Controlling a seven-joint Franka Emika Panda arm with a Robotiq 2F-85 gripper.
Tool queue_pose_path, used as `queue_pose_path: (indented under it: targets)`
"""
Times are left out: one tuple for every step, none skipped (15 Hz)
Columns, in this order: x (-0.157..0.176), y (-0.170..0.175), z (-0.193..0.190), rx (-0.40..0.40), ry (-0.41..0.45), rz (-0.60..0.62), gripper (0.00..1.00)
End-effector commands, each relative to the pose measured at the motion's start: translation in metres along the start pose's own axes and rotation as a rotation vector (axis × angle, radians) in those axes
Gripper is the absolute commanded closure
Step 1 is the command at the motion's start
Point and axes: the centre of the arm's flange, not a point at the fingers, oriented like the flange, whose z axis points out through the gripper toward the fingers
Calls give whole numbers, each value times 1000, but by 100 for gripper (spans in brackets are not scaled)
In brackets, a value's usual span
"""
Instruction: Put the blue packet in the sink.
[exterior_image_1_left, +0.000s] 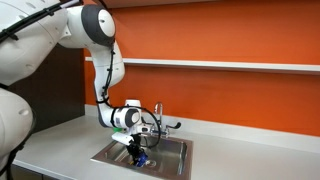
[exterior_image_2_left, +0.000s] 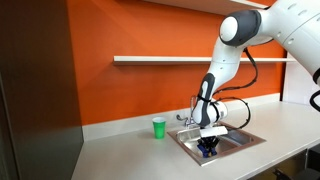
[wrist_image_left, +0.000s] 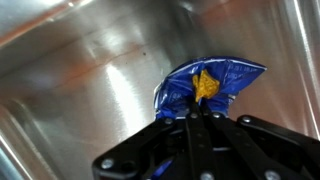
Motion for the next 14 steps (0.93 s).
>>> queue_pose_path:
  targets:
    - [6, -2, 10, 0, 4, 16, 99]
    - [6, -2, 13, -1, 1, 17, 99]
    - [6, -3, 14, -1, -1, 19, 99]
    - [6, -3, 14, -1, -2, 21, 94]
    - [6, -2, 14, -4, -2, 23, 71]
    - [6, -2, 13, -5, 0, 25, 70]
    - [7, -2, 10, -5, 3, 27, 65]
    - [7, -3, 3, -6, 9, 26, 59]
    - [8, -4, -3, -8, 16, 23, 51]
    - [10, -6, -14, -10, 26, 20, 44]
    - [12, -8, -25, -14, 36, 19, 36]
    - [14, -9, -35, -15, 47, 17, 29]
    - [15, -11, -47, -17, 62, 15, 20]
    - [16, -12, -60, -20, 76, 13, 14]
